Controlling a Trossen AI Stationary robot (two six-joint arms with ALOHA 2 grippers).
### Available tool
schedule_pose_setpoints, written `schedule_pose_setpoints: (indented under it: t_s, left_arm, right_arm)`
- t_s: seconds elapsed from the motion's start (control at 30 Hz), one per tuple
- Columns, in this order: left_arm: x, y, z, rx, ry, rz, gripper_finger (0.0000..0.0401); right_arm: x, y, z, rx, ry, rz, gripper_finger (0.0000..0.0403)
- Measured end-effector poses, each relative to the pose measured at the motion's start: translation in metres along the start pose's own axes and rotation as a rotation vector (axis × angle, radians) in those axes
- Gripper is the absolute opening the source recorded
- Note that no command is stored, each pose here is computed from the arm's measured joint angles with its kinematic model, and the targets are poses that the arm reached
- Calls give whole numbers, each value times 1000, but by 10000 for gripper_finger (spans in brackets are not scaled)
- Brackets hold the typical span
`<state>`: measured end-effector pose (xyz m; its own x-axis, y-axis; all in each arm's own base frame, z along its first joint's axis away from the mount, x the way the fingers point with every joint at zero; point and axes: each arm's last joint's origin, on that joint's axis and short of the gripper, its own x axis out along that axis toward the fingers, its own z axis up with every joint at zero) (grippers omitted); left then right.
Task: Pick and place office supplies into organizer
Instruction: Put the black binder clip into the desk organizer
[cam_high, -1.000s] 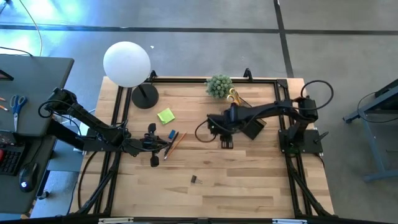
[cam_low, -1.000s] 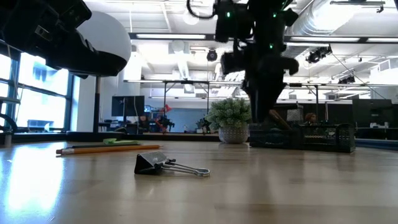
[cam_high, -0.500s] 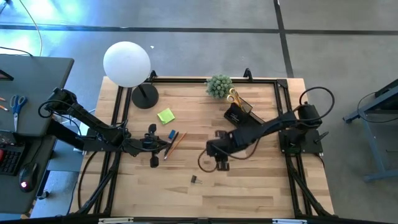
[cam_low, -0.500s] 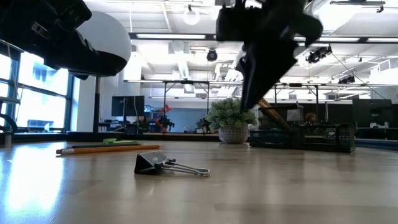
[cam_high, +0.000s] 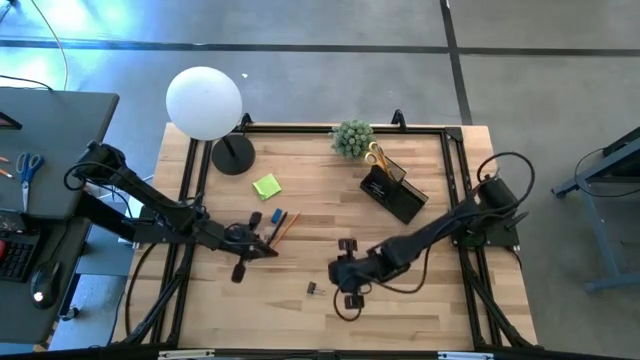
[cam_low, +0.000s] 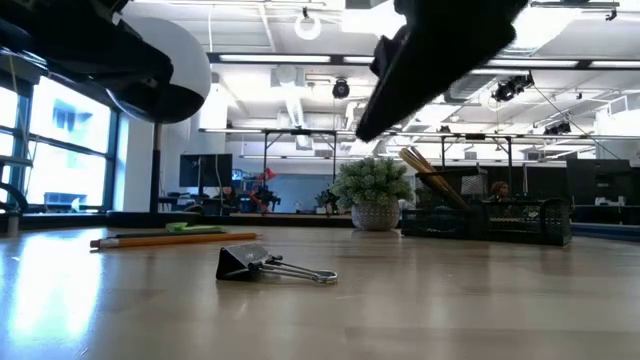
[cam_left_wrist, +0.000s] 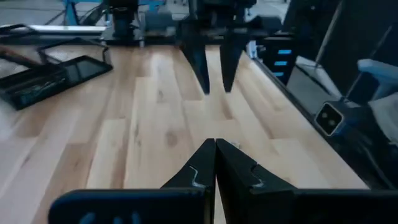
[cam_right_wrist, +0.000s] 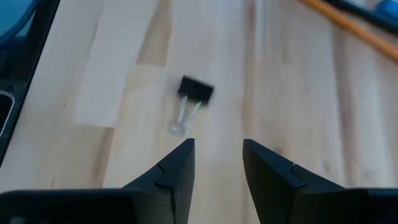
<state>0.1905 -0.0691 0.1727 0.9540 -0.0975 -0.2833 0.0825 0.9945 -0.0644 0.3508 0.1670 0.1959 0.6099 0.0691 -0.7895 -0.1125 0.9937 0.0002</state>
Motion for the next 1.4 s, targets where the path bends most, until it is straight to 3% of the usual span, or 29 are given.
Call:
schedule_pose_setpoints:
  t_s: [0.13,0.3,0.53,0.77,1.03,1.4]
  left_arm:
    - [9,-3,-7,19,28,-66,20]
    - [24,-9,-19,53,75,-158,85]
    - [57,-19,-16,88,131,-170,190]
    - [94,-30,-16,106,217,-163,255]
    - [124,-38,-20,133,386,-141,284]
    - [145,-41,-30,146,430,-114,259]
  right_arm:
    - [13,7,-8,5,34,-3,129]
    - [33,18,-19,20,59,-12,129]
    - [47,26,-27,39,58,-31,129]
    - [47,26,-29,40,74,-44,129]
    - [39,22,-36,46,160,-82,128]
    - [27,27,-35,15,129,-148,129]
